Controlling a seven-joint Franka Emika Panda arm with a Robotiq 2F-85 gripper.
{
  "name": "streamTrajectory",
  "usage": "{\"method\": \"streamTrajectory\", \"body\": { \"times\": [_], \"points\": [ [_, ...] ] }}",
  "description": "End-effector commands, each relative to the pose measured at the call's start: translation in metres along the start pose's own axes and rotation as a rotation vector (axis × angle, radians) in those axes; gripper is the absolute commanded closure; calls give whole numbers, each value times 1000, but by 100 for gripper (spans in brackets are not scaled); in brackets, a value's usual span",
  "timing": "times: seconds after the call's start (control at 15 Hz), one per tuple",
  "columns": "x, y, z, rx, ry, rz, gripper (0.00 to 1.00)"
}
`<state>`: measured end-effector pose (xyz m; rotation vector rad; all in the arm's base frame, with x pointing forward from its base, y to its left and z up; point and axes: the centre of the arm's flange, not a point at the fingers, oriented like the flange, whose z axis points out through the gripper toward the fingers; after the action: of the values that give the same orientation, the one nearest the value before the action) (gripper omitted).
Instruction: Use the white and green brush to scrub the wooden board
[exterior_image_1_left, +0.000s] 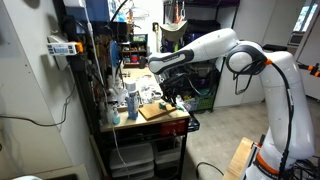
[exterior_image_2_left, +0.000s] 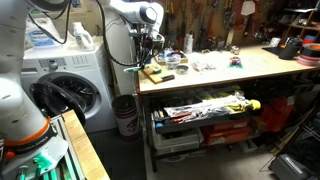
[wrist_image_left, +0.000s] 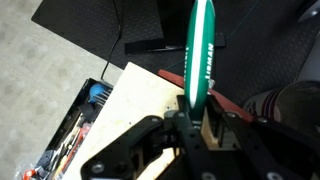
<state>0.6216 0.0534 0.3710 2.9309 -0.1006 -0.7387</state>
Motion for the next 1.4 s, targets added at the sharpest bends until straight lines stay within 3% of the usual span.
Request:
{"method": "streamTrajectory", "body": {
  "times": [0.0, 0.53, 0.87, 1.33],
  "points": [
    [13, -28, -3, -15, -3, -65, 94],
    [-21, -70, -5, -87, -65, -172, 94],
    [-26, -41, 2, -208, -135, -122, 94],
    [-4, 8, 5, -336, -80, -97, 94]
  ]
}}
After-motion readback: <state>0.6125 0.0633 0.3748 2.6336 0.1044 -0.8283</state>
